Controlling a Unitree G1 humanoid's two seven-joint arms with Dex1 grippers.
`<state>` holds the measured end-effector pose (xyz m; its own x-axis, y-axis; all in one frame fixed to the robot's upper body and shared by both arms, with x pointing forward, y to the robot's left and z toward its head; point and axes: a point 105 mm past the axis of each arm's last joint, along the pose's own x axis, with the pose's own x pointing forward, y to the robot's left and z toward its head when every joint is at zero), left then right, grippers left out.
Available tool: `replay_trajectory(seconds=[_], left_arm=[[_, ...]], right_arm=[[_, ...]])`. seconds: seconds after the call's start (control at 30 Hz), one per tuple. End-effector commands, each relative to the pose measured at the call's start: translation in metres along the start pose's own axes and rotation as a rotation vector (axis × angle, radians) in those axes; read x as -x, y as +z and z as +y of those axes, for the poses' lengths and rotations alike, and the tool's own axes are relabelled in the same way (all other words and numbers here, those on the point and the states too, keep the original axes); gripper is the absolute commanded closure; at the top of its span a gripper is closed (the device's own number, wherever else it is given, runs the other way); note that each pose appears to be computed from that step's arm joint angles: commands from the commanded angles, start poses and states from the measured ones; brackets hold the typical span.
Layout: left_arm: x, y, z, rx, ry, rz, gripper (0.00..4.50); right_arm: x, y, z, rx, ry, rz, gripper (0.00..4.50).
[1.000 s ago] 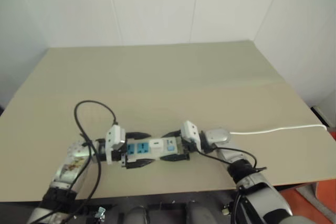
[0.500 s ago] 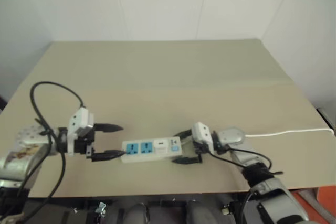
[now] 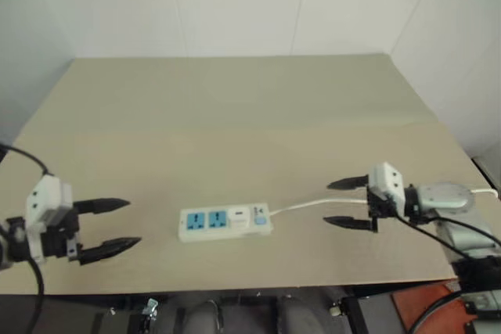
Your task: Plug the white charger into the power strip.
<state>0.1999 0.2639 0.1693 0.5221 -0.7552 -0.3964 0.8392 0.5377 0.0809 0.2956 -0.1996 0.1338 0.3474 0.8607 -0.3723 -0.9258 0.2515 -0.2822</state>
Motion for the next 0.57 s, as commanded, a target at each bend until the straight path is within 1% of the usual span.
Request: replay_trajectory(seconds=[0.03,0.2,0.57], left_arm=[[0.009,0.008,-0.007,-0.025,0.019,-0.010,0.00],[0.002,0.011,-0.012,-0.022,0.008,-0.032,0.00],[0.002,0.012,-0.010,-0.007,0.003,-0.041,0.00]], right_arm=[[0.012,0.010,-0.010,0.019,-0.034,-0.017,0.03],[0.009,0.014,-0.008,-0.013,0.023,-0.039,0.03],[0.001,0.013,-0.008,-0.012,0.033,-0.047,0.03]])
